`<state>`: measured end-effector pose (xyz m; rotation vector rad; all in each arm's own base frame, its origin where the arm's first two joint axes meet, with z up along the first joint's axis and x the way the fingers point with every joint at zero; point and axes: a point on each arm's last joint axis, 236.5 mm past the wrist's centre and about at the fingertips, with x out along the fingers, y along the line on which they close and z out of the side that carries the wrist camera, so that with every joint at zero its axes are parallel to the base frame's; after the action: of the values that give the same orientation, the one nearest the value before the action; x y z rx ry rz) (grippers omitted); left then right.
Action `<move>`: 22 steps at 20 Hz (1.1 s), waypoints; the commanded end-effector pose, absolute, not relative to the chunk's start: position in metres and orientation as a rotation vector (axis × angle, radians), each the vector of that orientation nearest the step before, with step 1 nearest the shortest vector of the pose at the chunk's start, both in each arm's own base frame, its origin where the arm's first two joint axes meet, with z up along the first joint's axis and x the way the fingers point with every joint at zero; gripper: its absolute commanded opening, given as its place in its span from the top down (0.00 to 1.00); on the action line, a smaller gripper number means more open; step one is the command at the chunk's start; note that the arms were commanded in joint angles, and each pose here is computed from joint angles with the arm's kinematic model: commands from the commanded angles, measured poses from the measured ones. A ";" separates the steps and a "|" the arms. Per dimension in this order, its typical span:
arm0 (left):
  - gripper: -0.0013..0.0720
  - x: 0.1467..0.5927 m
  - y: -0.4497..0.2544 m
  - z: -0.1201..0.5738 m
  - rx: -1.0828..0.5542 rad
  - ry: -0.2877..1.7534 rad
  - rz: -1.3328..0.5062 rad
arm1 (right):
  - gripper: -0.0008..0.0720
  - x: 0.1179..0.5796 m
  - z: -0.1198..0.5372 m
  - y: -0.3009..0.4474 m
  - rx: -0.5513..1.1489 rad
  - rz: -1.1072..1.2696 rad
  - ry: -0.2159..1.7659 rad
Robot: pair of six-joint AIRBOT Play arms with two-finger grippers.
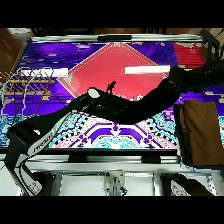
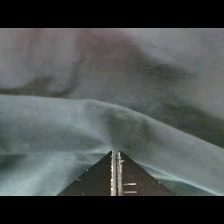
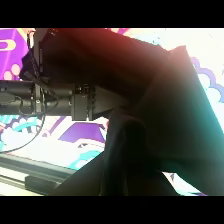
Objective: Fold the shirts.
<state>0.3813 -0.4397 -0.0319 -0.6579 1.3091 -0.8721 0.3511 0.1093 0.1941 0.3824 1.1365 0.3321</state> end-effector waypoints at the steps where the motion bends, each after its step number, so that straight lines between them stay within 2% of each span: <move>1: 0.94 0.410 -0.397 0.010 -0.619 1.202 -0.922 | 0.89 0.380 0.189 0.140 0.414 0.379 1.083; 4: 0.94 0.447 -0.299 0.070 -0.497 1.061 -0.833 | 0.89 0.418 0.174 0.208 0.457 0.498 1.015; 7: 0.94 0.472 -0.189 0.137 -0.496 0.904 -0.673 | 0.89 0.446 0.134 0.279 0.521 0.582 1.011; 9: 0.94 0.473 -0.126 0.173 -0.514 0.815 -0.581 | 0.89 0.455 0.100 0.324 0.599 0.627 1.043; 12: 0.94 0.462 -0.067 0.198 -0.531 0.763 -0.494 | 0.87 0.454 0.043 0.373 0.699 0.650 1.128; 13: 0.94 0.458 -0.058 0.199 -0.534 0.766 -0.482 | 0.69 0.451 0.026 0.383 0.719 0.645 1.161; 14: 0.94 0.455 -0.053 0.197 -0.538 0.780 -0.479 | 0.24 0.448 0.014 0.391 0.742 0.646 1.194; 15: 0.94 0.452 -0.052 0.194 -0.537 0.796 -0.482 | 0.16 0.443 0.008 0.394 0.741 0.662 1.217; 17: 0.94 0.447 -0.053 0.186 -0.531 0.825 -0.484 | 0.16 0.436 0.009 0.378 0.672 0.678 1.249; 19: 0.94 0.445 -0.055 0.177 -0.526 0.842 -0.493 | 0.16 0.431 0.012 0.332 0.557 0.622 1.305; 22: 0.94 0.442 -0.057 0.165 -0.520 0.864 -0.501 | 0.16 0.416 -0.003 0.195 0.253 0.292 1.456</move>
<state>0.4473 -0.0581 0.1743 -0.5307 0.8426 -0.4933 0.4375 0.3028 0.0171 0.5099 1.2961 0.5601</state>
